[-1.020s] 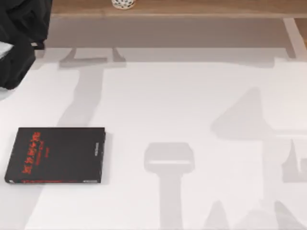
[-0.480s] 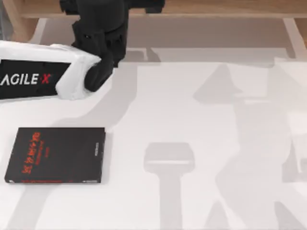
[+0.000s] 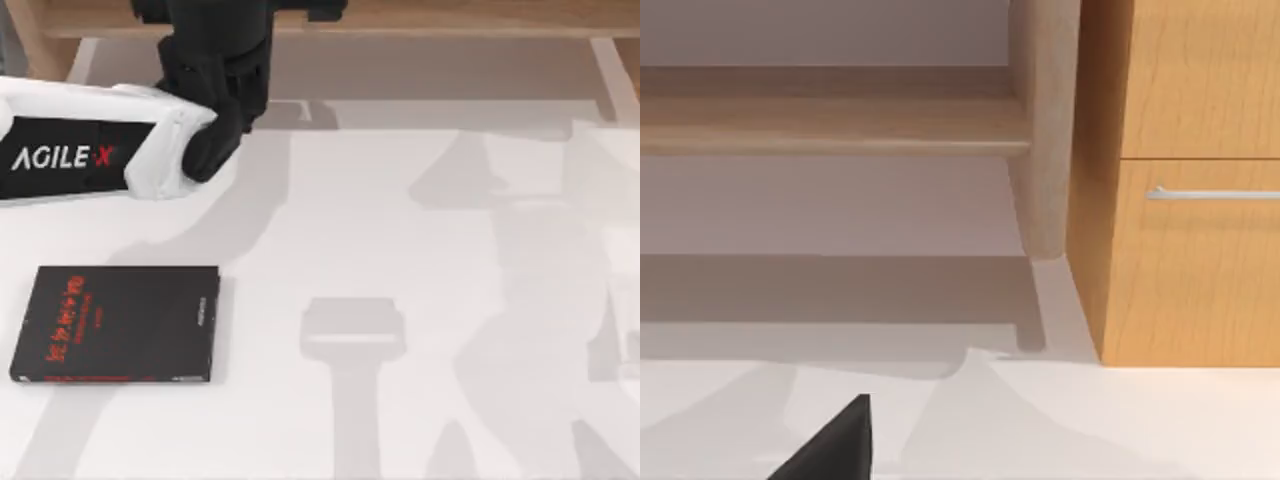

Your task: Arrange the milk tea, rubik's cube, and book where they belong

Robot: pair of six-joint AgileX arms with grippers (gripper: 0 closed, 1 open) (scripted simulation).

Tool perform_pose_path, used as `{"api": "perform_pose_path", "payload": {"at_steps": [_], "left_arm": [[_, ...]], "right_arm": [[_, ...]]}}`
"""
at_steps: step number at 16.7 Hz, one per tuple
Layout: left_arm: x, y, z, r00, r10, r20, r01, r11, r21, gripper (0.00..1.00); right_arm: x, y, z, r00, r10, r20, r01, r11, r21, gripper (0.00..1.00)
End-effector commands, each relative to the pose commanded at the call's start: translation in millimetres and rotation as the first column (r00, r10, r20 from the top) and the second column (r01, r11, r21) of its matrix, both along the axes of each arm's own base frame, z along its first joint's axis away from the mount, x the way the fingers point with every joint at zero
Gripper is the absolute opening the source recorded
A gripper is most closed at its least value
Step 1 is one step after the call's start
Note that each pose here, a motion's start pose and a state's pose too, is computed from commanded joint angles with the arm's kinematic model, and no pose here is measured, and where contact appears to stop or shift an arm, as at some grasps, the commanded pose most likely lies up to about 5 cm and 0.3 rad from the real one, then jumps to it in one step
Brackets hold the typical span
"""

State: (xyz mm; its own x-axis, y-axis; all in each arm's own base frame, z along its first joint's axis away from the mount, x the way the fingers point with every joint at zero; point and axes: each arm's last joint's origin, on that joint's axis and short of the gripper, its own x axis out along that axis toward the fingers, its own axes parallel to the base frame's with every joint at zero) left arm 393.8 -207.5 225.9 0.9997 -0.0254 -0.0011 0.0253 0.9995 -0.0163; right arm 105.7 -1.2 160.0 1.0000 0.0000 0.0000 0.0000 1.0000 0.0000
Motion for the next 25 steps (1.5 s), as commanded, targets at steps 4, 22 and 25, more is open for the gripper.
{"api": "perform_pose_path", "payload": {"at_steps": [4, 22, 25], "left_arm": [[32, -4, 1, 1.000, -0.001, 0.002, 0.001, 1.000, -0.001, 1.00], [72, -2, 1, 1.000, -0.001, 0.002, 0.001, 1.000, 0.000, 0.40], [72, -2, 1, 1.000, -0.001, 0.002, 0.001, 1.000, 0.000, 0.17]], "right_arm": [[0, 0, 0, 1.000, 0.000, 0.000, 0.000, 1.000, 0.000, 1.00], [0, 0, 0, 1.000, 0.000, 0.000, 0.000, 1.000, 0.000, 1.00], [0, 0, 0, 1.000, 0.000, 0.000, 0.000, 1.000, 0.000, 1.00]]}}
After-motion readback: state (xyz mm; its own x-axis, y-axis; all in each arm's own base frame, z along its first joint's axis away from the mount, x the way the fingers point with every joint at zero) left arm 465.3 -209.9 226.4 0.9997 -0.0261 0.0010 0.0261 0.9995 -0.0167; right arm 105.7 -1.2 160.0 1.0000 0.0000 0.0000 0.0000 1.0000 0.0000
